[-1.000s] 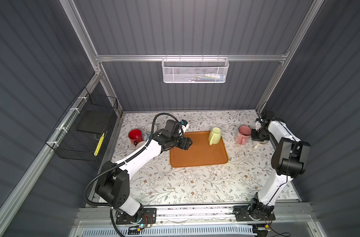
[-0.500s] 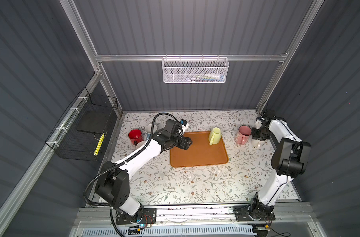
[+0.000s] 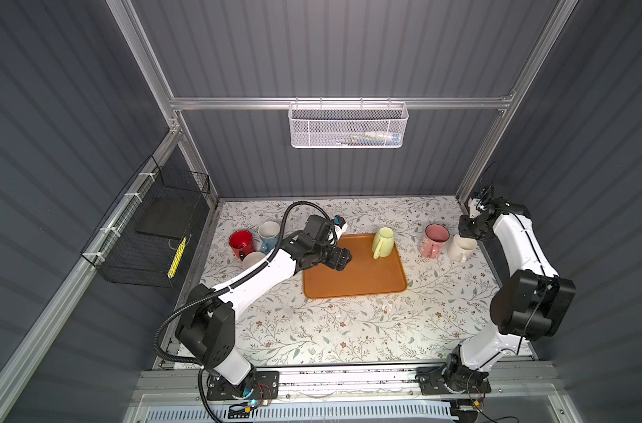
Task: Turn the mug right side up
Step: Place the mug at the top-right of the table, then pick up the mug from the tray.
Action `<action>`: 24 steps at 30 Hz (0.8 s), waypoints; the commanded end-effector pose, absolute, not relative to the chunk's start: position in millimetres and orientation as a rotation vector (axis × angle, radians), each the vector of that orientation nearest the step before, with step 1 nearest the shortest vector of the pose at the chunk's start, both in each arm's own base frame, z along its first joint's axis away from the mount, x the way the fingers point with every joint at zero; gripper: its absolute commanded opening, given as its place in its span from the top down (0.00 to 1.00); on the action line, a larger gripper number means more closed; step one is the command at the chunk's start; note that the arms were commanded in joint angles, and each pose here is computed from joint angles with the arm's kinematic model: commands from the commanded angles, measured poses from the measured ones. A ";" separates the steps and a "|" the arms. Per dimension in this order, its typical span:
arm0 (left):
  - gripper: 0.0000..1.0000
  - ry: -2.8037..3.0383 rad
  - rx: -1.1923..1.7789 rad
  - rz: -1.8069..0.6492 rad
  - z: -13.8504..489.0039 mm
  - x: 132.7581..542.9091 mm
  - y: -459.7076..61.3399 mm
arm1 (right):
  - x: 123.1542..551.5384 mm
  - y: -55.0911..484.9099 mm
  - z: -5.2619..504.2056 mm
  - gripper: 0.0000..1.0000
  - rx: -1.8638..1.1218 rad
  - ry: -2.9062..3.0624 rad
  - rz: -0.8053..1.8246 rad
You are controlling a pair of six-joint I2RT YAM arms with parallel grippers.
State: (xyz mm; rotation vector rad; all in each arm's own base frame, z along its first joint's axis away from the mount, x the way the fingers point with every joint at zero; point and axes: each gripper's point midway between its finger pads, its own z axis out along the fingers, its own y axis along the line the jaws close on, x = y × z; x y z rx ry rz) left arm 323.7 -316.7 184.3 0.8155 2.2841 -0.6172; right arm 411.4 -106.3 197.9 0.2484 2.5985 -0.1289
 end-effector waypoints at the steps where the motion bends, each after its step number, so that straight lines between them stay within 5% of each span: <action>1: 0.22 2.263 0.849 -0.610 186.4 325.2 -331.2 | 409.6 -95.1 223.4 0.62 0.239 2.533 -0.128; 16: 0.22 2.280 0.934 -0.521 135.1 354.5 -433.4 | 392.0 -15.4 263.2 0.58 0.070 2.277 0.059; 24: 0.26 2.372 0.904 -0.236 95.1 381.1 -438.4 | 384.7 -3.1 281.3 0.56 0.064 2.185 0.135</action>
